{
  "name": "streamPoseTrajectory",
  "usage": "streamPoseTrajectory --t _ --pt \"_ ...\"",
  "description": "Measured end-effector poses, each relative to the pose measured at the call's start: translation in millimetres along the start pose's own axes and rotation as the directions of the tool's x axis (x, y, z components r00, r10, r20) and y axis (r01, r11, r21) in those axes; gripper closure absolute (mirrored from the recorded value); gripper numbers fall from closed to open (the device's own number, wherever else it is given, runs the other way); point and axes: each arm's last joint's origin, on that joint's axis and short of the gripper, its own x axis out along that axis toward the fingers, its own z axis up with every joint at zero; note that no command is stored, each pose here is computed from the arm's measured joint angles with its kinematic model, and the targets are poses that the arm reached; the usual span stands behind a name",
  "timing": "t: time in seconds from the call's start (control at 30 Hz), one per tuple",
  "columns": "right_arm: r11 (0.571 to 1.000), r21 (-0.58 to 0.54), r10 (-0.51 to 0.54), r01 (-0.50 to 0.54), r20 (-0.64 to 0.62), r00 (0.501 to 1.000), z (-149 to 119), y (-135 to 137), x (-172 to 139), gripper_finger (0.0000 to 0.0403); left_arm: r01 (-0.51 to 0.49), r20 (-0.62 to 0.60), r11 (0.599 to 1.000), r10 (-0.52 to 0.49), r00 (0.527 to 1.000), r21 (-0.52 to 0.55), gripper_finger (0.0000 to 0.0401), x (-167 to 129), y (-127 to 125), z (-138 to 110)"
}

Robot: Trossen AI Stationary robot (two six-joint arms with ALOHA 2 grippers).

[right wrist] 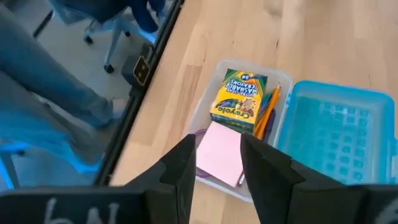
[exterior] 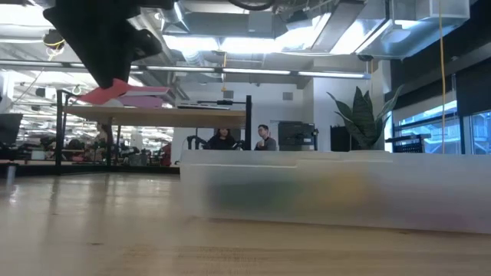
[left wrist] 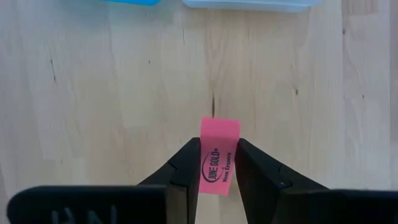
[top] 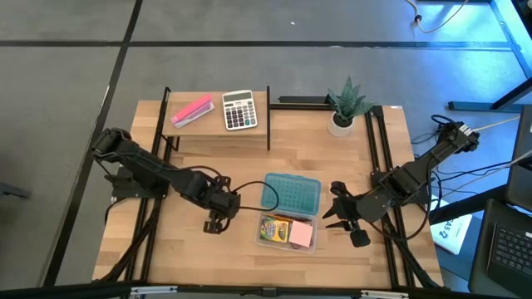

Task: Pack school essentials
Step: Put the pink eraser into the blue supply box

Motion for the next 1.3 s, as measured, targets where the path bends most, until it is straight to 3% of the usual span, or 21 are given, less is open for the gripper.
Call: streamPoseTrajectory --t 0.2,0.3,0.4,0.53,0.77,1.1,1.3 --pt "0.996 0.083 0.014 -0.017 0.043 0.999 4 1 0 0.0274 -0.003 0.000 1.000 0.003 1.000 -0.010 0.0320 0 3 1" --pt "0.995 0.096 0.002 -0.003 0.007 1.000 1 0 1 0.0274 -0.004 0.001 1.000 0.004 1.000 -0.010 0.0319 0 3 1" --pt "0.980 0.190 -0.044 0.063 -0.102 0.994 -8 -4 5 0.0274 -0.004 0.000 1.000 0.004 1.000 -0.010 0.0320 0 3 1" --pt "0.925 0.311 -0.125 0.217 -0.290 0.949 -24 -12 15 0.0274 -0.004 0.001 1.000 0.004 1.000 -0.010 0.0321 0 3 1" --pt "0.869 0.363 -0.156 0.338 -0.448 0.881 -57 -21 46 0.0274 -0.004 0.001 1.000 0.004 1.000 -0.010 0.0321 0 3 1" --pt "0.855 0.428 -0.089 0.294 -0.437 0.895 -93 -36 84 0.0274 -0.004 0.001 1.000 0.004 1.000 -0.010 0.0322 0 3 1" --pt "0.848 0.490 0.003 0.203 -0.387 0.922 -112 -44 101 0.0274 -0.004 0.001 1.000 0.004 1.000 -0.010 0.0322 0 3 1"
